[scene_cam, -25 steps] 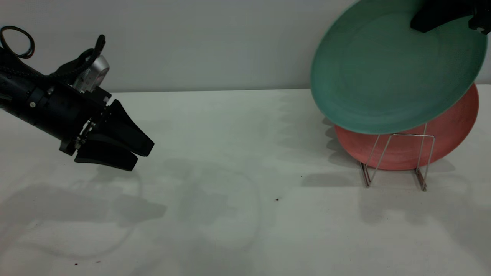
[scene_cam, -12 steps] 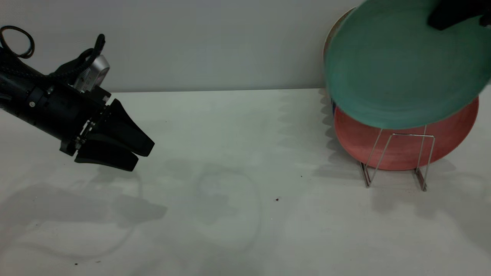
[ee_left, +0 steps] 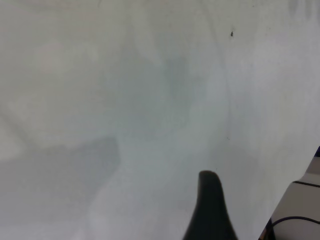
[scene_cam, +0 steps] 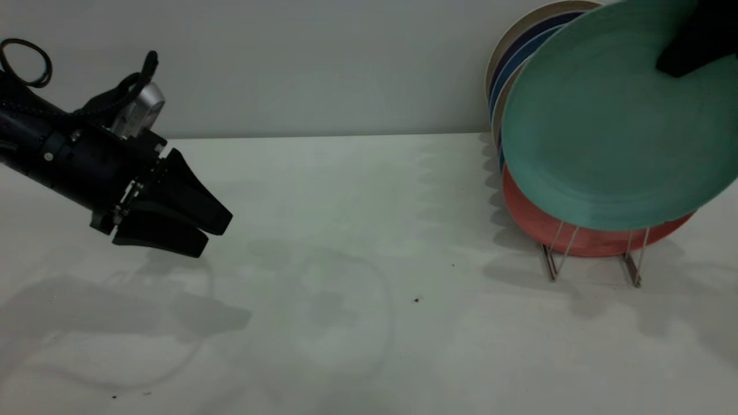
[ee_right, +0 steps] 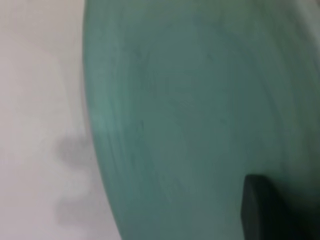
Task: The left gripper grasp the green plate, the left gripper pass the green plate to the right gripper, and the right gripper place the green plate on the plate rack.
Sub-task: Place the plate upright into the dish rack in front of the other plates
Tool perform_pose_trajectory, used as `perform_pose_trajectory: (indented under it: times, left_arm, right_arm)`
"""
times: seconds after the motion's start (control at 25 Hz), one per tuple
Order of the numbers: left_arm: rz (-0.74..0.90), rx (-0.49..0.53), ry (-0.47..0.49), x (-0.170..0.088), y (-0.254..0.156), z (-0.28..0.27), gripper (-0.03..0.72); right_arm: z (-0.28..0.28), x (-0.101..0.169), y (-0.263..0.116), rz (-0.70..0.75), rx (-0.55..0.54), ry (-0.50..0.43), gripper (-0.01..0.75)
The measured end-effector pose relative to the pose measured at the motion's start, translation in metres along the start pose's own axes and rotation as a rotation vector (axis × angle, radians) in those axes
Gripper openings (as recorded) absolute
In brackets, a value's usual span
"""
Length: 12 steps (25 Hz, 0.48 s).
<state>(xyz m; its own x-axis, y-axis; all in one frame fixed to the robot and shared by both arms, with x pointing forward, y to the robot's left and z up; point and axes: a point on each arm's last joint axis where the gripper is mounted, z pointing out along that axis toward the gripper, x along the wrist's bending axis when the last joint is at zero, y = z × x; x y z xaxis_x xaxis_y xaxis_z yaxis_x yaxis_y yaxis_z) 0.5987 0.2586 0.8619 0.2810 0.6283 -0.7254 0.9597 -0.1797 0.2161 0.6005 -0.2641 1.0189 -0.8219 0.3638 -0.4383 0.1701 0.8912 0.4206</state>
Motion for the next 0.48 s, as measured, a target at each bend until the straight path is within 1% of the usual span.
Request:
perform_pose_trajectory:
  times: [0.2,0.48]
  left_arm:
    - [0.0,0.0,0.0,0.0,0.0,0.0,0.588]
    - [0.001,0.002,-0.001,0.0,0.0,0.0,0.588]
  right_arm:
    - [-0.003,0.0,0.001,-0.012,-0.003,-0.007,0.114]
    - [-0.03,-0.007,0.01,-0.034,-0.032,-0.109,0.114]
